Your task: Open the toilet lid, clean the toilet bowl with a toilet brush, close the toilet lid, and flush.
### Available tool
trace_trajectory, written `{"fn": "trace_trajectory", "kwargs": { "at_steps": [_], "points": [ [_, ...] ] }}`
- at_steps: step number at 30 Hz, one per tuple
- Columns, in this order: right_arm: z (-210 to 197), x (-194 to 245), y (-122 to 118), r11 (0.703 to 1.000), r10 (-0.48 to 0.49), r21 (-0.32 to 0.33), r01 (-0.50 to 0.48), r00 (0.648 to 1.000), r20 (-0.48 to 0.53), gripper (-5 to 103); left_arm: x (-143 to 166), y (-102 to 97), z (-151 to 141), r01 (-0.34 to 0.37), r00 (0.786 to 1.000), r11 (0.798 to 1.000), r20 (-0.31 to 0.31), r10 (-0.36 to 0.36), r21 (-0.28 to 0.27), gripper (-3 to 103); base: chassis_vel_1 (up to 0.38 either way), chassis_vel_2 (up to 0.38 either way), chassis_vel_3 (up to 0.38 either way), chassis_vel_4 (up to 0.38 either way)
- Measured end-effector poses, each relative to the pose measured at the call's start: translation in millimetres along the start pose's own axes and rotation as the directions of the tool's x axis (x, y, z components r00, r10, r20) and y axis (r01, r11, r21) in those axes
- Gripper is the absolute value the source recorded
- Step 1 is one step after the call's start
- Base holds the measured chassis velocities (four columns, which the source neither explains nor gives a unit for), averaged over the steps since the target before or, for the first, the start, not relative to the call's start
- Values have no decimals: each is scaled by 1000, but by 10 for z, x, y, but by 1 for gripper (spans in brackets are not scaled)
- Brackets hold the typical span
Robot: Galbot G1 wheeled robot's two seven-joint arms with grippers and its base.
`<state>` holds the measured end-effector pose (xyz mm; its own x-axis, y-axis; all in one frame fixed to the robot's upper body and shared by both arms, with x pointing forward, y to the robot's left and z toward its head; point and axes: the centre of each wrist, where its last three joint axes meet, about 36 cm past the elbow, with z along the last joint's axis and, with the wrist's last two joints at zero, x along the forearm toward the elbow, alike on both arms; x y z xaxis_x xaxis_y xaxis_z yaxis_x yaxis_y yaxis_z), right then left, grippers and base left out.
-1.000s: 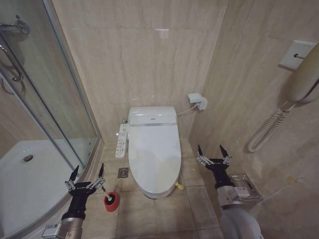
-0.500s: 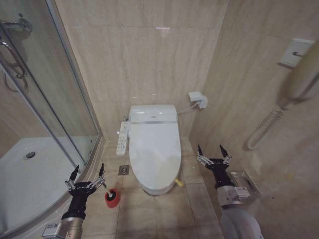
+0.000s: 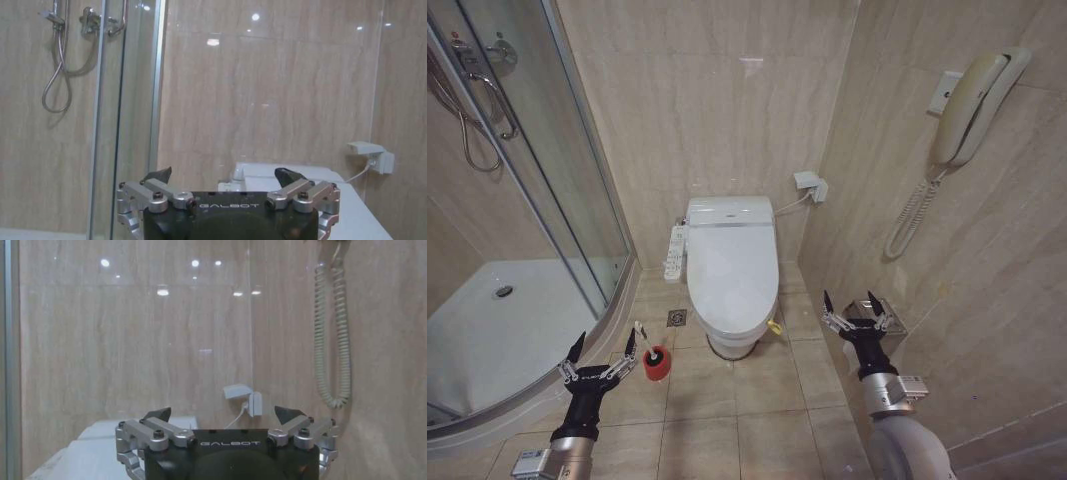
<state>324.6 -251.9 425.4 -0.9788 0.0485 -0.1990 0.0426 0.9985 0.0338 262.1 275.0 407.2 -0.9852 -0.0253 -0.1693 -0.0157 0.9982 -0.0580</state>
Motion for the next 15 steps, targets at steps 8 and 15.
{"fn": "trace_trajectory", "kwargs": {
  "at_steps": [8, 15],
  "points": [
    [-1, -2, 0, 1000, 0, 0, 0, 1000, 1, 100, -1, 0, 0, 0, 1000, 1000, 0, 0, 0, 100, -35, 35, 39, -29],
    [0, -1, 0, 1000, 0, 0, 0, 1000, 0, 100, 0, 0, 0, 0, 1000, 1000, 0, 0, 0, 100, 101, -109, -110, 117]
  ]
}}
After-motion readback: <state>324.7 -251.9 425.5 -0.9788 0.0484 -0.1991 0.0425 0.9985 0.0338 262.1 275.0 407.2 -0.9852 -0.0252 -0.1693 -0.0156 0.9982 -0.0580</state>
